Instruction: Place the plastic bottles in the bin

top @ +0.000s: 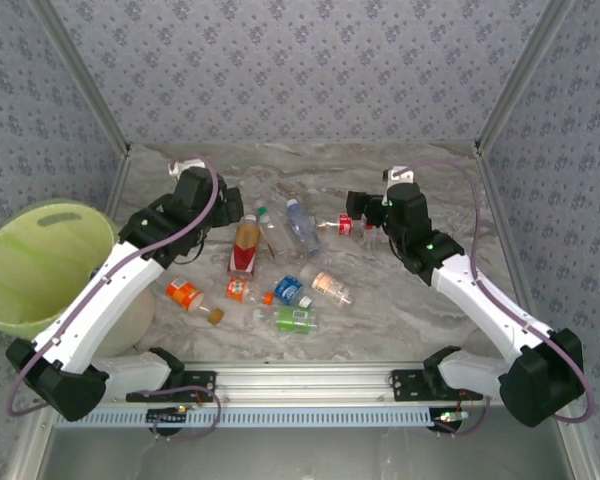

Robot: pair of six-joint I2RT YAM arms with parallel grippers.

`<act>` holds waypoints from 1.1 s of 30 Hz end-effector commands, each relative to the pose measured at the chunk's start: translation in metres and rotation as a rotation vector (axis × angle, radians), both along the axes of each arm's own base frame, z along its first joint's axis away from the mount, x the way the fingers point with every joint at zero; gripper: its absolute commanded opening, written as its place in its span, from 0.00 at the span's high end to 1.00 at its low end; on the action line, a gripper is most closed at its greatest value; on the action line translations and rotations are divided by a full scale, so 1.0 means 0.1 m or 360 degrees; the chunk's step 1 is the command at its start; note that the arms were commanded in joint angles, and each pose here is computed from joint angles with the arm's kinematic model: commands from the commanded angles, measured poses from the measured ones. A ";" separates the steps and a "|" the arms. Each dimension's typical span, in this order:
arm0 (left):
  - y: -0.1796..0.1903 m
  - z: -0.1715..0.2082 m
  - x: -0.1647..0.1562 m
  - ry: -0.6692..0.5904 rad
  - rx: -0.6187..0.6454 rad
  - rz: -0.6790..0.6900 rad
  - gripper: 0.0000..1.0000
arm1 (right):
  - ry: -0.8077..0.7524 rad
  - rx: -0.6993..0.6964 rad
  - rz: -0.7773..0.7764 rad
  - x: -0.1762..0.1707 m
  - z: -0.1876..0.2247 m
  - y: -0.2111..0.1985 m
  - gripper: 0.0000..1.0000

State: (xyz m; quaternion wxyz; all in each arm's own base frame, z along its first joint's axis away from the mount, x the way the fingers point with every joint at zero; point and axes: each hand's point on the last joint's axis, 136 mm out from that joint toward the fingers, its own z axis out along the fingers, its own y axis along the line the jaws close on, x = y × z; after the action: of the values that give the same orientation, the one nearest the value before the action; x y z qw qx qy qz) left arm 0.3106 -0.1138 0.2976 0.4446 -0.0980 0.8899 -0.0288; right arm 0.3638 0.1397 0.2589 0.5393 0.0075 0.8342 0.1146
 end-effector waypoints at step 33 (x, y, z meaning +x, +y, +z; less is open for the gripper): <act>0.83 -2.34 -1.13 0.0764 -0.0231 0.0959 0.05 | 0.0119 0.0009 -0.0087 0.11 -0.17 -0.07 0.00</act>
State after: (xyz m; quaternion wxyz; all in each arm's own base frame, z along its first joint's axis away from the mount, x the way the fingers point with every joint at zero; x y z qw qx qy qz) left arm 0.1937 -0.0277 0.0678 0.2034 -0.3792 0.8989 0.0826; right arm 0.3703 0.1360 0.2320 0.5074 0.0208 0.8554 0.1016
